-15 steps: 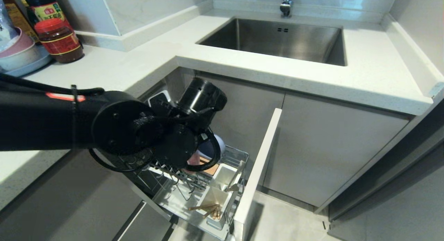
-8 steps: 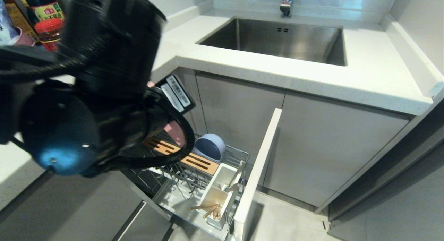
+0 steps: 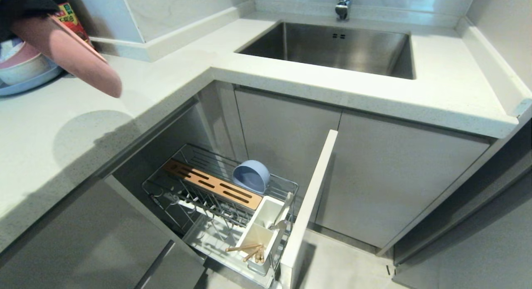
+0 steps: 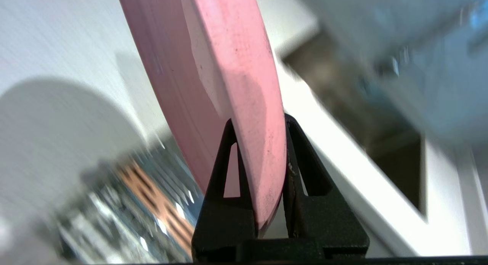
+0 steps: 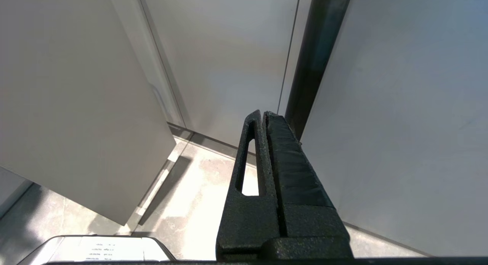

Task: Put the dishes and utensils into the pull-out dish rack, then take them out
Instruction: Take the plate out of the cupboard

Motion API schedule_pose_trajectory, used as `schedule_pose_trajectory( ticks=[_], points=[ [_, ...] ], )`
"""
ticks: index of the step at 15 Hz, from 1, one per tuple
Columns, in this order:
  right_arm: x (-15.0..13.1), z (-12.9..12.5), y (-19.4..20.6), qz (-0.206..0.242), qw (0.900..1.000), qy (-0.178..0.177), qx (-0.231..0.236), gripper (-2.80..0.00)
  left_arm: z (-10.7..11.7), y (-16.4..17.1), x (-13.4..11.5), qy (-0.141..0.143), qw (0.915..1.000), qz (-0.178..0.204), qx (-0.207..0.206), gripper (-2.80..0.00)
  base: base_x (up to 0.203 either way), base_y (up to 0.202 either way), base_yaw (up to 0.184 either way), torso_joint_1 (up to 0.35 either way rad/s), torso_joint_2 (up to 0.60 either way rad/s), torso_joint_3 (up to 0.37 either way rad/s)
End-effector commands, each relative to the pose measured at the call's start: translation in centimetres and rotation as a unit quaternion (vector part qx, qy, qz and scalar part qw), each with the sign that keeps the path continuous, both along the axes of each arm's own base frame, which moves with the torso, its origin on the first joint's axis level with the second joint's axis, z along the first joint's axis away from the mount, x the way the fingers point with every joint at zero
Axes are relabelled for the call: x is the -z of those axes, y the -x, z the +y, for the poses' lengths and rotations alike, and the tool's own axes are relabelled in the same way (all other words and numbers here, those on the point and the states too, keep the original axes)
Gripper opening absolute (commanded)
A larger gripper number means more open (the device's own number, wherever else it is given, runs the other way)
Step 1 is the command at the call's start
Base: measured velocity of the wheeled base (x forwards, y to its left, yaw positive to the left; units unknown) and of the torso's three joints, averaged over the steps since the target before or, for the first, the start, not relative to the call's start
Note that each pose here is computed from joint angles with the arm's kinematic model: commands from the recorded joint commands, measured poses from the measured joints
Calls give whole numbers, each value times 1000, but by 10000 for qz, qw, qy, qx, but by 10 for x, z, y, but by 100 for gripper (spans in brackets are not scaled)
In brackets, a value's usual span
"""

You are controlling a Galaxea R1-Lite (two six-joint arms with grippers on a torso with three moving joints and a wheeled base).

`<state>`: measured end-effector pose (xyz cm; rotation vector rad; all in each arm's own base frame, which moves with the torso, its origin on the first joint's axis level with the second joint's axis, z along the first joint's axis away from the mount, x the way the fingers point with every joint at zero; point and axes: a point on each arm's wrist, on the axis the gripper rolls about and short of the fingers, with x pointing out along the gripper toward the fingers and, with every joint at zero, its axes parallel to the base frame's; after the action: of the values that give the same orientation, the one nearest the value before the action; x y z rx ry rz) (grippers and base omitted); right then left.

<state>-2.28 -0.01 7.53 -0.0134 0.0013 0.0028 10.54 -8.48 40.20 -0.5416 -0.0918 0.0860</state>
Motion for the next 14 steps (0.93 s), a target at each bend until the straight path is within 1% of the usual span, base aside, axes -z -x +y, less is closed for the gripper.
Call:
schedule_pose_trajectory(
  ticks=[1,2,4,5,7,8,9,10,11,12,13,14],
  points=[
    [0,0,0,1,10000,2,-2,-280,30,14,-14,21,9976,-406,-557,-280,0,0,0,0,0,0],
    [0,0,0,1,10000,2,-1,-280,41,13,-18,-93,9940,-537,-946,-280,0,0,0,0,0,0],
    [0,0,0,1,10000,2,-1,-280,61,16,-24,-393,9826,-703,-1676,-280,0,0,0,0,0,0],
    [0,0,0,1,10000,2,-2,-280,70,21,-26,-588,9750,-735,-2013,-280,0,0,0,0,0,0],
    [0,0,0,1,10000,2,-2,-280,85,26,-27,-877,9563,-651,-2713,-280,0,0,0,0,0,0],
    [0,0,0,1,10000,2,-2,-280,92,28,-28,-1049,9479,-585,-2951,-280,0,0,0,0,0,0],
    [0,0,0,1,10000,2,-2,-280,98,33,-33,-1277,9418,-511,-3066,-280,0,0,0,0,0,0],
    [0,0,0,1,10000,2,-1,-280,101,40,-39,-1500,9382,-421,-3092,-280,0,0,0,0,0,0],
    [0,0,0,1,10000,2,-2,-280,103,45,-45,-1744,9362,-186,-3045,-280,0,0,0,0,0,0],
    [0,0,0,1,10000,2,-2,-280,105,46,-47,-1918,9345,127,-2995,-280,0,0,0,0,0,0],
    [0,0,0,1,10000,2,-2,-280,107,45,-46,-2087,9310,502,-2951,-280,0,0,0,0,0,0],
    [0,0,0,1,10000,2,-2,-280,109,41,-44,-2335,9236,864,-2916,-280,0,0,0,0,0,0]
  ],
)
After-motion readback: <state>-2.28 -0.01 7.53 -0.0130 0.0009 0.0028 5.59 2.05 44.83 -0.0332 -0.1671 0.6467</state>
